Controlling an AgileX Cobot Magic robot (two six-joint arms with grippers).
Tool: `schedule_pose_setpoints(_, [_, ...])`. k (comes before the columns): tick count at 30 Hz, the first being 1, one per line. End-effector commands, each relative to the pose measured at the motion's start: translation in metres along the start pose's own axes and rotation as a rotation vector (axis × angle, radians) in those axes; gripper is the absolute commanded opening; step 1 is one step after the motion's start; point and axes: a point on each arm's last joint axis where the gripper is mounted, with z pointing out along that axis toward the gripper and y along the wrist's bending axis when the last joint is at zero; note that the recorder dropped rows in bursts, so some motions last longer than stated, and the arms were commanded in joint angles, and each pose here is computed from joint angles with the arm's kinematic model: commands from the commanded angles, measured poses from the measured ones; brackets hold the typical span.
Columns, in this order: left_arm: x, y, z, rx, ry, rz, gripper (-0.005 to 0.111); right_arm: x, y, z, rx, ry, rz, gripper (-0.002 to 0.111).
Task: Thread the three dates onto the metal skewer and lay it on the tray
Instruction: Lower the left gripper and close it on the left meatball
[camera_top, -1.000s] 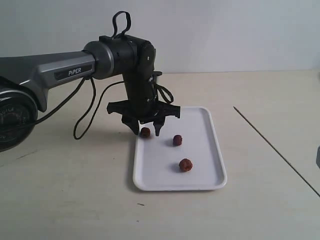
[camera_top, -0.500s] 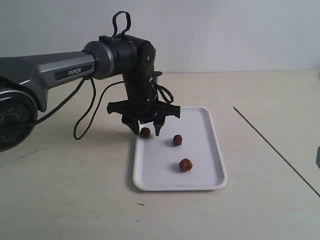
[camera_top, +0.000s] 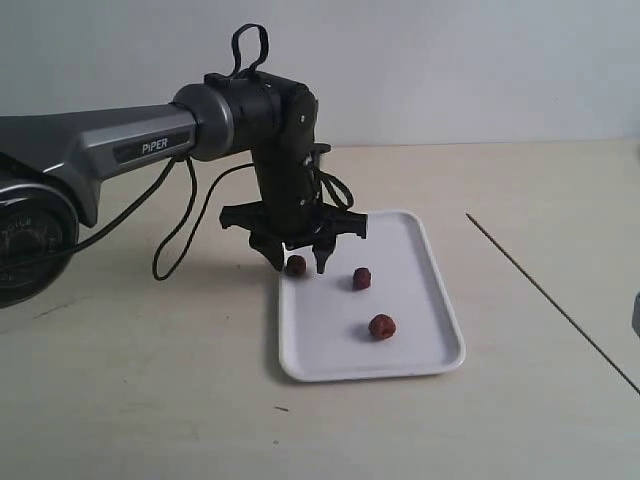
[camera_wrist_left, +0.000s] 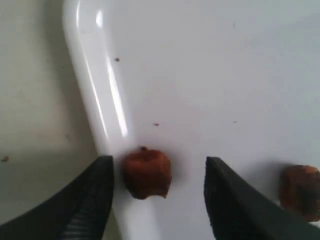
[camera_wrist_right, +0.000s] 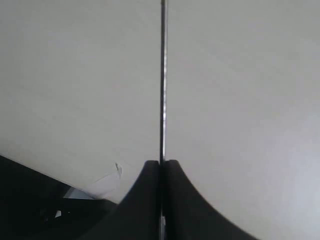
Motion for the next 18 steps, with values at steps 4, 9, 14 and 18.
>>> schedule_pose_setpoints(4, [0.001, -0.006, 0.001, 0.018, -0.002, -0.002, 0.054, 0.001, 0.0, 0.0, -0.001, -0.012, -0.008, 0.0])
schedule_pose_setpoints(9, [0.001, -0.006, -0.003, 0.02, -0.006, -0.006, 0.054, 0.001, 0.0, 0.0, -0.001, -0.012, -0.008, 0.0])
schedule_pose_setpoints(14, [0.0, -0.006, -0.009, 0.023, -0.013, -0.008, 0.054, 0.001, 0.0, 0.0, -0.001, -0.012, -0.008, 0.0])
schedule_pose_setpoints(18, [0.001, -0.006, -0.009, 0.022, -0.01, -0.013, 0.054, 0.001, 0.0, 0.0, -0.001, -0.012, -0.008, 0.0])
